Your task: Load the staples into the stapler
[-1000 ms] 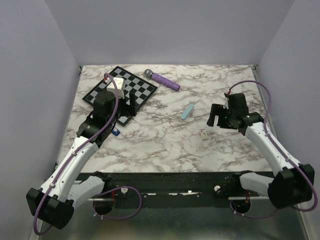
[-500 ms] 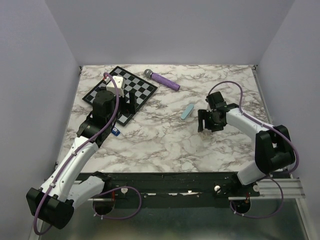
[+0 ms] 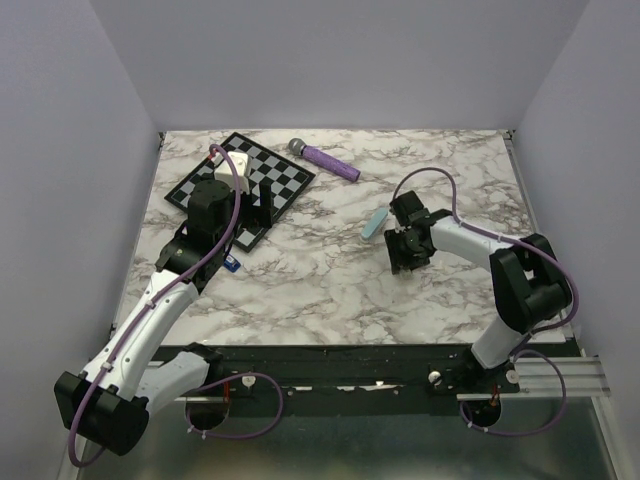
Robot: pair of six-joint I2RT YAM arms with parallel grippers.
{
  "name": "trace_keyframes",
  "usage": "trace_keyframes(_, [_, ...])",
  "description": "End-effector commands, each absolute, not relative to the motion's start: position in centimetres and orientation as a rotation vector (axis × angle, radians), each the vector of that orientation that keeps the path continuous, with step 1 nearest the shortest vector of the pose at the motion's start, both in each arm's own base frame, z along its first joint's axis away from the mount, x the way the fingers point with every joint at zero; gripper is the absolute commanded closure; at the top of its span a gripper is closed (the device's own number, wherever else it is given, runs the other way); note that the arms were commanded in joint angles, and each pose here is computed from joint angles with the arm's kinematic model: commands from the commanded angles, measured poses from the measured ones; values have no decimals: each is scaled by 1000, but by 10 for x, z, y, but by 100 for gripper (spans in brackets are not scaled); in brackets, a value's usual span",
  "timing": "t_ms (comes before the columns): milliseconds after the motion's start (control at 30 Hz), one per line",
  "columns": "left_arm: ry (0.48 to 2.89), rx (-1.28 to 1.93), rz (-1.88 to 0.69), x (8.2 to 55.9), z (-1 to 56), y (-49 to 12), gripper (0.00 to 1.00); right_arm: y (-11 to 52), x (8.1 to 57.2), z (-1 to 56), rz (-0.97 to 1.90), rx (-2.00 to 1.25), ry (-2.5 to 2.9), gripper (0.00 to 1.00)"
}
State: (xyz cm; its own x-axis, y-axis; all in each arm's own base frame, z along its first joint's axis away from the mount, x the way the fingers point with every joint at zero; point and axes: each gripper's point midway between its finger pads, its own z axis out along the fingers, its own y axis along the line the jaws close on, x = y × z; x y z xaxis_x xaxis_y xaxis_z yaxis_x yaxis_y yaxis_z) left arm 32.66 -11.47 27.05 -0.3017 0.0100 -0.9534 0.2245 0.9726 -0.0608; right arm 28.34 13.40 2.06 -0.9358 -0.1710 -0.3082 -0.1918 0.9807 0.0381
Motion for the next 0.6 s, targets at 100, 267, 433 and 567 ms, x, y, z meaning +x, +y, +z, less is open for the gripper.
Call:
trace_keyframes(100, [1853, 175, -206, 330, 274, -114, 1, 169, 284, 21, 56, -532, 2756, 48])
trace_keyframes(267, [1853, 177, -205, 330, 274, -113, 1, 206, 275, 26, 34, -812, 2658, 57])
trace_keyframes(433, [1845, 185, -212, 329, 275, -114, 1, 258, 248, 28, 125, -1203, 2511, 58])
trace_keyframes(567, [1837, 222, -247, 328, 276, -121, 1, 293, 223, 27, 262, -1450, 2401, 58])
